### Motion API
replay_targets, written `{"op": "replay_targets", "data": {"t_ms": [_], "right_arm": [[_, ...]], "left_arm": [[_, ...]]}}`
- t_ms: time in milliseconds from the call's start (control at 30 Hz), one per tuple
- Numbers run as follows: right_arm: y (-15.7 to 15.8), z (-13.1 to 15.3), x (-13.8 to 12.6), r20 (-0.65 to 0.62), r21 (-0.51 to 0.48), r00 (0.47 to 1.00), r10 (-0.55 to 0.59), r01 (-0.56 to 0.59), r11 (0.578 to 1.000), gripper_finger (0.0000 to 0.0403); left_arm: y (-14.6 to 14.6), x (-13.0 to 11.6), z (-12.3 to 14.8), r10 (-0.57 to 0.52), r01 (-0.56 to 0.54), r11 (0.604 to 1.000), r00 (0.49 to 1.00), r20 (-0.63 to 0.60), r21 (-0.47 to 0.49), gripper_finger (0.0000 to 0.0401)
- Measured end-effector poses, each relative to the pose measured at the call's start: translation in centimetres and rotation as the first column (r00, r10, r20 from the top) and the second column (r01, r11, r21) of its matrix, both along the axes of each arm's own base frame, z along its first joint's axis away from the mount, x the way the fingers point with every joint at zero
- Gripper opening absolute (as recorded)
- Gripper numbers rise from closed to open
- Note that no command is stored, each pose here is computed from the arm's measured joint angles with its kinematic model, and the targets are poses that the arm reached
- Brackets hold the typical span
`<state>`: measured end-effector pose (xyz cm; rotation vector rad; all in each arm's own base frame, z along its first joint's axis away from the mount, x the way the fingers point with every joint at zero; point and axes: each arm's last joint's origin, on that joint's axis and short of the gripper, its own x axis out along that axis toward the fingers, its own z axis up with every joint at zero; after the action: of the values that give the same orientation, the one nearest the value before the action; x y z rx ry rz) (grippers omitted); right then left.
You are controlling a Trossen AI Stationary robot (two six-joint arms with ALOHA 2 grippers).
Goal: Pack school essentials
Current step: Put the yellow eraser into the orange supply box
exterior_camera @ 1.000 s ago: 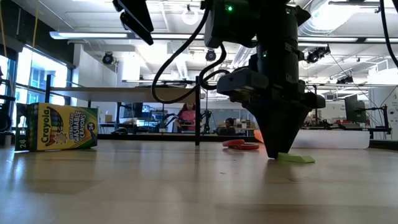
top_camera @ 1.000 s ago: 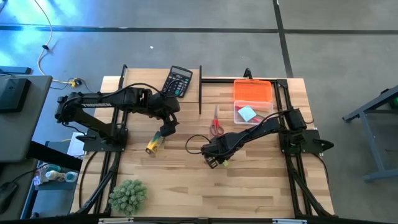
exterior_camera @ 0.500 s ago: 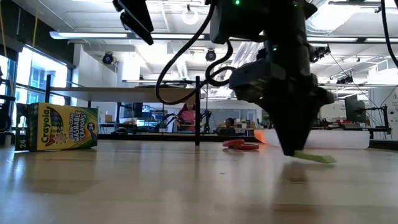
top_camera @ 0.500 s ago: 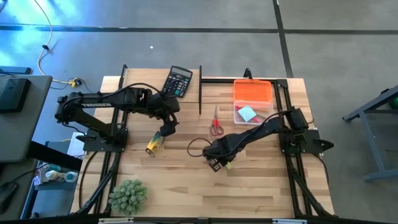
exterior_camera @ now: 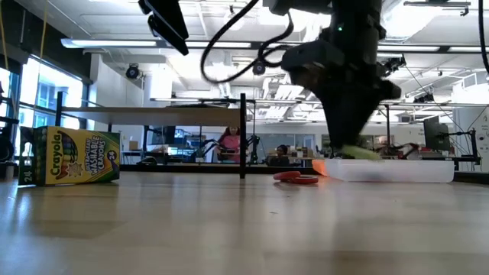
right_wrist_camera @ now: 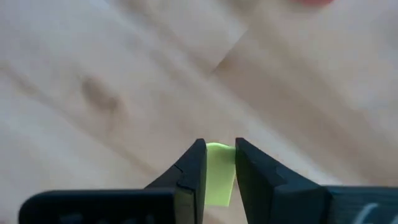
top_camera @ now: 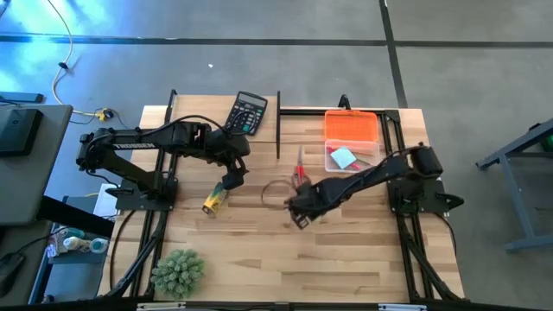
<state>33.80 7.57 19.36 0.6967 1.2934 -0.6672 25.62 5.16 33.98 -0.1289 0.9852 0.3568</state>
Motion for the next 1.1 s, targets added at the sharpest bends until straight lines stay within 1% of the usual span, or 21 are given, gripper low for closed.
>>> {"op": "replay_targets", "data": {"t_ms": [233, 400, 500, 667, 867, 1000, 1100], "right_arm": [[-4.0, 4.5, -2.6, 0.012, -0.16, 0.997, -0.077, 0.078, 0.984, 0.0062], [-7.5, 7.7, -5.4, -0.003, -0.284, 0.993, -0.121, 0.115, 0.952, 0.0062], [-9.4, 9.6, -7.3, 0.014, -0.342, 0.989, -0.145, 0.141, 0.929, 0.0062], [-12.0, 12.4, -10.2, 0.074, -0.415, 0.983, -0.168, 0.184, 0.891, 0.0062], [-13.9, 14.9, -13.4, 0.129, -0.488, 0.974, -0.184, 0.224, 0.844, 0.0062], [-14.7, 15.6, -14.8, 0.131, -0.506, 0.972, -0.197, 0.236, 0.829, 0.0062], [-15.2, 15.5, -15.2, 0.092, -0.512, 0.974, -0.206, 0.224, 0.829, 0.0062]], "left_arm": [[0.0, 0.0, 0.0, -0.001, 0.001, 1.0, 1.0, 0.0, 0.0, 0.0314], [0.0, 0.0, 0.0, 0.001, -0.001, 1.0, 1.0, 0.001, -0.003, 0.0314], [0.0, 0.0, 0.0, 0.005, -0.005, 1.0, 1.0, 0.002, -0.005, 0.0314], [0.0, 0.0, 0.0, 0.015, -0.015, 1.0, 1.0, 0.005, -0.011, 0.0314], [0.0, 0.0, 0.0, 0.02, -0.02, 1.0, 1.0, 0.007, -0.016, 0.0314], [0.0, 0.0, 0.0, 0.028, -0.028, 0.999, 1.0, 0.01, -0.022, 0.0314], [0.0, 0.0, 0.0, 0.045, -0.044, 0.999, 0.999, 0.016, -0.032, 0.0314]]}}
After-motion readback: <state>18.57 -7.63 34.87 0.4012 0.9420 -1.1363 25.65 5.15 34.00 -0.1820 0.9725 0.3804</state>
